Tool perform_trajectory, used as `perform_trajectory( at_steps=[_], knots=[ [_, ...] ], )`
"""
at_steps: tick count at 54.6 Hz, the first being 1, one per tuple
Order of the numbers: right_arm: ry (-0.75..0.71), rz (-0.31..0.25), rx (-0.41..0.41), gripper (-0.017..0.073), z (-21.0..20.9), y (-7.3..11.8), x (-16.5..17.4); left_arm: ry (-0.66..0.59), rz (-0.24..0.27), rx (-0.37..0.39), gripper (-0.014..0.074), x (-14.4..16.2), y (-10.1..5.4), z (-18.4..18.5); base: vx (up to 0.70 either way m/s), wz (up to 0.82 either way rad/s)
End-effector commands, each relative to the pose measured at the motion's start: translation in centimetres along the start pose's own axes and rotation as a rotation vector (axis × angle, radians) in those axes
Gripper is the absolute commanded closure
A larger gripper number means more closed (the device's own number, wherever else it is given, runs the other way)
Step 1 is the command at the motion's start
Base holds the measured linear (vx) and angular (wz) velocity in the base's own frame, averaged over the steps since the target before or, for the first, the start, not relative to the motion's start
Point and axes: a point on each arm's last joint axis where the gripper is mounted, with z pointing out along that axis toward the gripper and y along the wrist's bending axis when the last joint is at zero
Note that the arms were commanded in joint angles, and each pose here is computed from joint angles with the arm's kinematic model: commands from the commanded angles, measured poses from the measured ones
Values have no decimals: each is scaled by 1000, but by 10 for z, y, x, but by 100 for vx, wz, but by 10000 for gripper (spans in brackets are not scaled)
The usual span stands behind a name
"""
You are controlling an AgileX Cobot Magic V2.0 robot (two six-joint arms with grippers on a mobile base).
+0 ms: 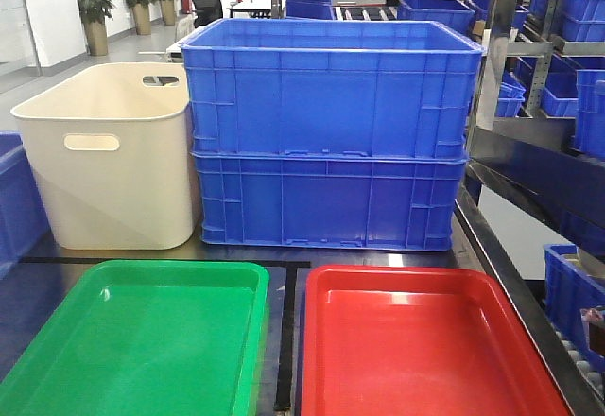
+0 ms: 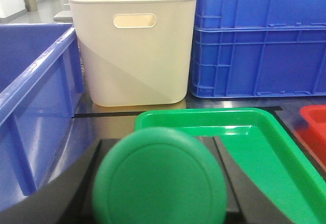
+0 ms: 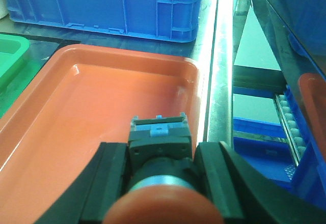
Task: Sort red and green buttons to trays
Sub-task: 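Move left gripper over green tray and right gripper over red tray, then lower both buttons into their trays and open both grippers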
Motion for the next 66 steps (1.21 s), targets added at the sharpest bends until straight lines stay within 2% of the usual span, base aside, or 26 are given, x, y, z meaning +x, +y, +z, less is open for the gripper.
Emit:
perform_trajectory(
  at_steps=[1,6,15,19,26,35,38,40,46,51,66],
  knots=[
    [-126,14,-7,568,-6,0,-17,-115,-11,31,591,-17,-3,-2,0,0],
    [-128,78,-43,568,-6,3,-18,-123,-5,32,591,-18,-3,-3,0,0],
    [-139,86,-91,568,6,8,-23,-175,5,61,591,-23,-6,-1,0,0],
    [-123,73,-145,568,14,14,-29,-189,5,91,591,-24,-11,6,0,0],
    [-113,-43,-264,568,32,37,-44,-184,6,164,591,-29,-23,27,0,0],
    [-45,-2,-329,568,62,56,-53,-131,8,245,591,-47,-46,63,0,0],
    [-5,16,-327,568,77,58,-51,-94,14,268,591,-53,-55,76,0,0],
    [25,26,-324,568,87,59,-49,-27,25,274,591,-51,-63,89,0,0],
    [122,31,-326,566,110,63,-37,173,58,251,590,-37,-74,122,0,0],
    [189,28,-329,561,123,65,-27,276,76,236,589,-21,-80,147,0,0],
    [228,19,-315,517,139,66,-19,384,98,242,563,18,-93,191,0,0]
  ],
)
